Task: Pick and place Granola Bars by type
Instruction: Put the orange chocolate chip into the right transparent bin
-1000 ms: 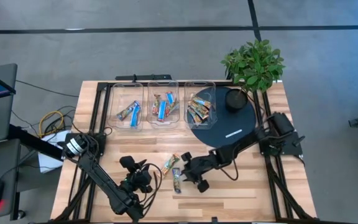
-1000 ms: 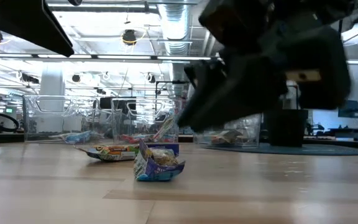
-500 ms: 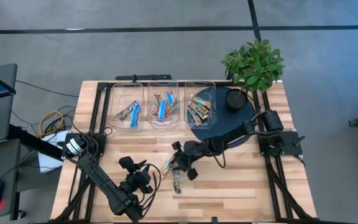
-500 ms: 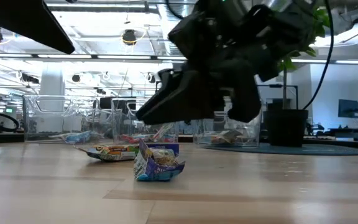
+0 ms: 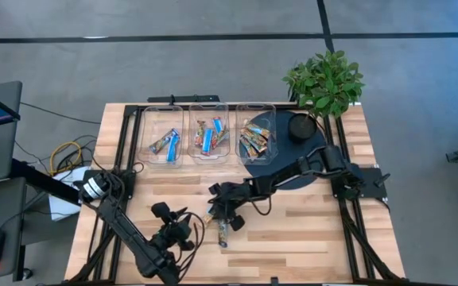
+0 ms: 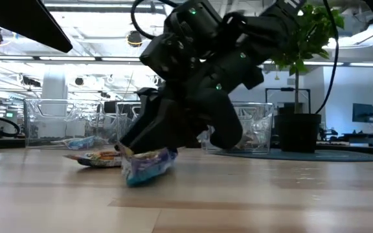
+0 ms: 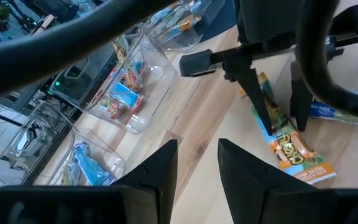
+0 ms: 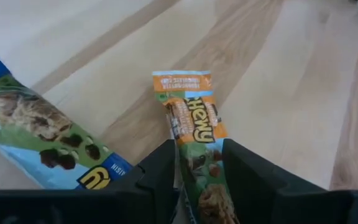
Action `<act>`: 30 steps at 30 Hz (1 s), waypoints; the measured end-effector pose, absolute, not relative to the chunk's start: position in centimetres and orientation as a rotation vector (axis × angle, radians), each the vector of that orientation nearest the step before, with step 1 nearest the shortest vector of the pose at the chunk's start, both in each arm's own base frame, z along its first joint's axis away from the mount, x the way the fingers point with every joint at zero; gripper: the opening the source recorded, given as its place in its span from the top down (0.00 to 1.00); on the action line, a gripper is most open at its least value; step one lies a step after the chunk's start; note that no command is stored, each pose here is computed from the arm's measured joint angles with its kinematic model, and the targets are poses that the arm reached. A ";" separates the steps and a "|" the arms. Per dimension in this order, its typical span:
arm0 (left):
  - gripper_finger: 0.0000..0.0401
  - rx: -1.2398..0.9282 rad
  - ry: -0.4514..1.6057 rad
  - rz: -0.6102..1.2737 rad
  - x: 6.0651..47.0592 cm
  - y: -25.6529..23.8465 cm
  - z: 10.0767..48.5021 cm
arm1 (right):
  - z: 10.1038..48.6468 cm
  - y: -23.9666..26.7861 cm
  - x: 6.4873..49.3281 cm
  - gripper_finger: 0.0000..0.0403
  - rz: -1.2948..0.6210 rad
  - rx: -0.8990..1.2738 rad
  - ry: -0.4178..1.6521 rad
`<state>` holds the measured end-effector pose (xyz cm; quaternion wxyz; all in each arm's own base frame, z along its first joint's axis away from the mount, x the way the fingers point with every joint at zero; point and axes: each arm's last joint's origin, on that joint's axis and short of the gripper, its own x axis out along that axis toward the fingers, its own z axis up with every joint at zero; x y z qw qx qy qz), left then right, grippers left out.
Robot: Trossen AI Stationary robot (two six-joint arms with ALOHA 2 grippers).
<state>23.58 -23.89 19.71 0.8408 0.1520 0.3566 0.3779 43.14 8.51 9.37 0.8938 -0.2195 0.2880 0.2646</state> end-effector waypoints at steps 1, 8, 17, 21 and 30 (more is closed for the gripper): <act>0.73 0.320 0.753 0.799 23.6 -23.9 19.7 | 9.5 8.4 43.3 0.68 0.548 -0.453 0.611; 0.73 0.320 0.744 0.798 23.6 -23.9 19.7 | 10.9 7.3 43.5 0.61 0.431 -0.395 0.785; 0.73 0.321 0.742 0.798 23.6 -23.9 19.7 | 11.5 5.8 43.3 0.62 0.308 -0.306 0.944; 0.73 0.322 0.737 0.797 23.6 -23.9 19.7 | 11.5 5.9 43.3 0.65 0.306 -0.305 0.950; 0.73 0.324 0.734 0.796 23.6 -23.9 19.7 | 11.4 6.0 43.2 0.76 0.310 -0.310 0.949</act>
